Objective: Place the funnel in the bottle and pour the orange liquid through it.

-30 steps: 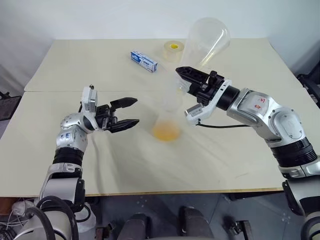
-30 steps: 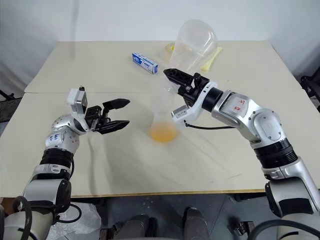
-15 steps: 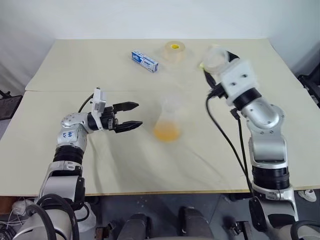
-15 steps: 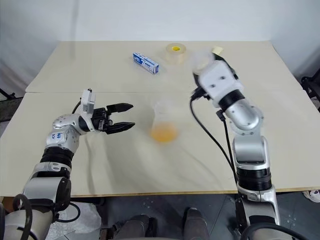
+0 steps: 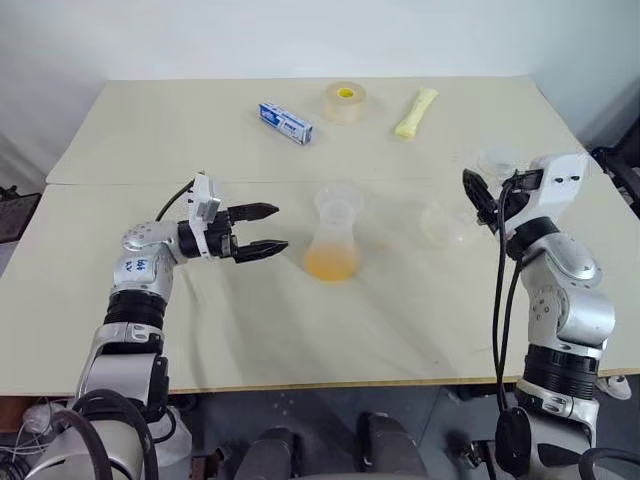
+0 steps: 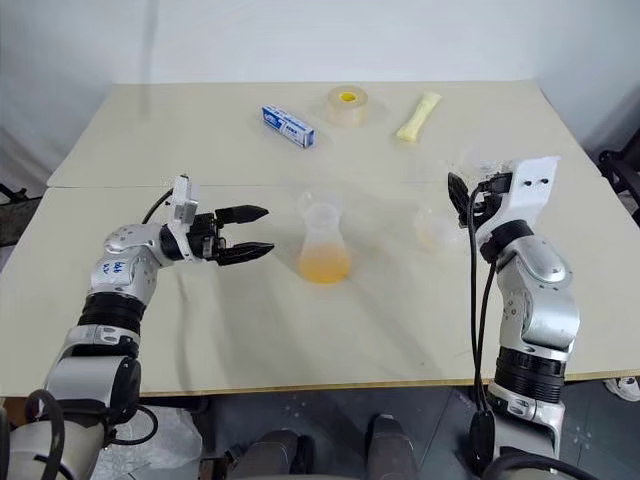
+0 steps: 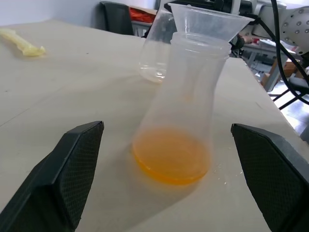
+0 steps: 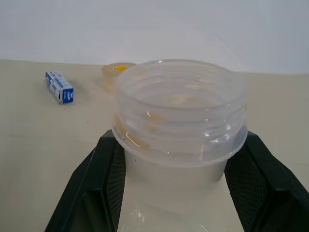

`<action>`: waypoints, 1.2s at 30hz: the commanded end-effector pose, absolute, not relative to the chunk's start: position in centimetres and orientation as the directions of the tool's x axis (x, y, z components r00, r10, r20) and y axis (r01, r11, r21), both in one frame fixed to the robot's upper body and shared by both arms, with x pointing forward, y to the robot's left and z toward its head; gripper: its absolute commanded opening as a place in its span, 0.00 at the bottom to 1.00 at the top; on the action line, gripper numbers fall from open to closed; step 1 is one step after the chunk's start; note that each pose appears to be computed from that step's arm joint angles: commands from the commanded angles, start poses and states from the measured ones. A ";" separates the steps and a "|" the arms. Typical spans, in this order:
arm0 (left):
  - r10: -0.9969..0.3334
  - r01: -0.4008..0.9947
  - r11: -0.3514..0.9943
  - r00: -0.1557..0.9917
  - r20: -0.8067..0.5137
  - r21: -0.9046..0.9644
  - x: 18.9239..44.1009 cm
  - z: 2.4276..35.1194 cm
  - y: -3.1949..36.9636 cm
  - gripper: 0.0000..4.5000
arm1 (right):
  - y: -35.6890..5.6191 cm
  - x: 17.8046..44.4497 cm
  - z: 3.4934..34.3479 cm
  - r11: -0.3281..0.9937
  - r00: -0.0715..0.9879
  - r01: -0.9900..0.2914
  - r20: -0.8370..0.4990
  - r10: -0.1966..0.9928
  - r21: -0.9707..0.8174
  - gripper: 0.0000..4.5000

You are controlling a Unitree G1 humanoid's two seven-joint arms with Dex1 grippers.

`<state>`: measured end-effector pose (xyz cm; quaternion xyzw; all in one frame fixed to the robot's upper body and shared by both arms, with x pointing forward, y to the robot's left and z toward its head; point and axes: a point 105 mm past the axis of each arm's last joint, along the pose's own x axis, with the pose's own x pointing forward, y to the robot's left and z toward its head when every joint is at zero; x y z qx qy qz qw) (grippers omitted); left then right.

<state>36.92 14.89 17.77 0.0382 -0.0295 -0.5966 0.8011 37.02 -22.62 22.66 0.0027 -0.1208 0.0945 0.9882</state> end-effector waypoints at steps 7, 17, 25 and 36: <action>-0.926 0.923 0.375 0.378 -0.013 0.086 37.6 18.8 15.7 1.00 | -22.8 35.8 25.5 0.978 0.925 -0.192 0.320 0.207 -0.077 1.00; -0.931 0.927 0.363 0.364 0.006 0.093 36.8 18.8 15.9 1.00 | -20.4 33.0 31.8 0.914 0.819 -0.309 0.416 0.396 -0.262 1.00; -0.941 0.933 0.332 0.339 -0.027 0.136 35.1 17.9 17.7 1.00 | -17.4 26.6 28.2 0.659 0.650 -0.647 0.175 0.740 -0.384 1.00; -0.935 0.943 0.310 0.326 -0.141 0.123 32.8 15.9 21.0 1.00 | -20.4 22.4 16.6 0.502 0.590 -0.797 -0.254 0.766 -0.337 1.00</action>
